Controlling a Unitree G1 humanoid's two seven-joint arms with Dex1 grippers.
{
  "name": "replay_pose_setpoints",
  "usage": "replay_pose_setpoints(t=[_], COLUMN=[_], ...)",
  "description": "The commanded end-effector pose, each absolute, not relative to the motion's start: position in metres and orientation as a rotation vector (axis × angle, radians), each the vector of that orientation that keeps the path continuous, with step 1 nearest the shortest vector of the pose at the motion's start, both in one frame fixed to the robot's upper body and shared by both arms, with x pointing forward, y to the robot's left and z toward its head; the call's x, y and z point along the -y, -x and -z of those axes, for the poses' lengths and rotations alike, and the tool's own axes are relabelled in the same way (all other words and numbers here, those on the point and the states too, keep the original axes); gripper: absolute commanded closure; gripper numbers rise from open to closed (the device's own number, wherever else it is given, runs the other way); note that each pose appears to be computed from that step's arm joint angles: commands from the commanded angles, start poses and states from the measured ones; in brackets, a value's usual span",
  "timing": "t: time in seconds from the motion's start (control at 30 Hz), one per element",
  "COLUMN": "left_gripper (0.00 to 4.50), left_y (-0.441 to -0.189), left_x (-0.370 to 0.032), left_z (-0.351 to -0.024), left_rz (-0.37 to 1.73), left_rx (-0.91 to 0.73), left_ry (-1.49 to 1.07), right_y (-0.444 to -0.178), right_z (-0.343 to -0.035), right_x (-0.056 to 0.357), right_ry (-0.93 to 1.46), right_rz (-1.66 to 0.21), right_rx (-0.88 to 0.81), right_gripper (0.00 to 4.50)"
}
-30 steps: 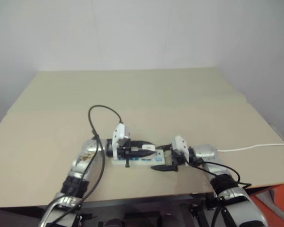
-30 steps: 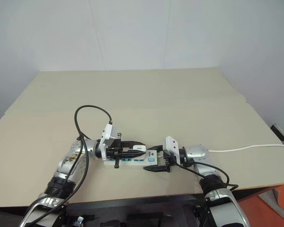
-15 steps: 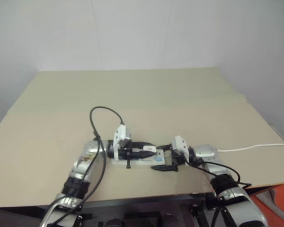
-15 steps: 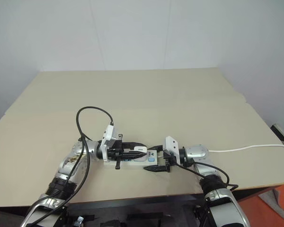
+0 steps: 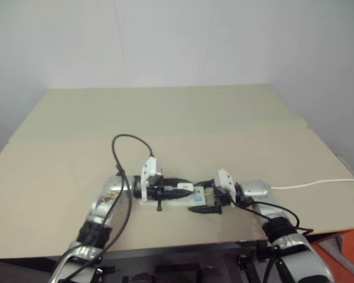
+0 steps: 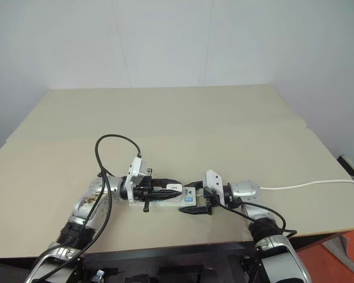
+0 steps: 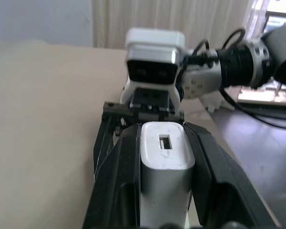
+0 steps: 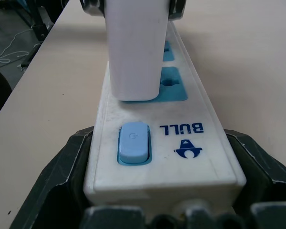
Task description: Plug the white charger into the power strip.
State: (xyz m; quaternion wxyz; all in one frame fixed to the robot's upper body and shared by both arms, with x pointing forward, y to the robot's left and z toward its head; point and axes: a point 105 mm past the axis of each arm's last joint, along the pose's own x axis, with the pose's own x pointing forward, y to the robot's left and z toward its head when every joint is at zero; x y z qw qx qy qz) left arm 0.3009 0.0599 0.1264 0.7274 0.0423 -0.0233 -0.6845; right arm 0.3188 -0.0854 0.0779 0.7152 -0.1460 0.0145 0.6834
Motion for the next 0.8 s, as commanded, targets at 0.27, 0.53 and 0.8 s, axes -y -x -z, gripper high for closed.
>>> replay_pose_setpoints(t=[0.27, 0.53, 0.8], left_gripper=[3.47, 3.47, 3.47], left_y=[-0.308, -0.314, -0.306], left_x=[-0.084, -0.084, -0.082], left_z=[-0.098, -0.088, -0.078], left_rz=[1.459, 1.456, 1.49], left_rx=[-0.083, -0.125, -0.141], left_ry=[-0.178, -0.225, -0.226], right_y=[-0.31, -0.31, -0.31], right_z=[-0.062, -0.063, -0.064], right_x=[0.082, 0.082, 0.081], right_ry=[0.33, 0.332, 0.328], right_rz=[-1.565, -1.562, -1.556], right_rx=[-0.109, -0.107, -0.102], right_gripper=[1.08, 1.08, 1.08])
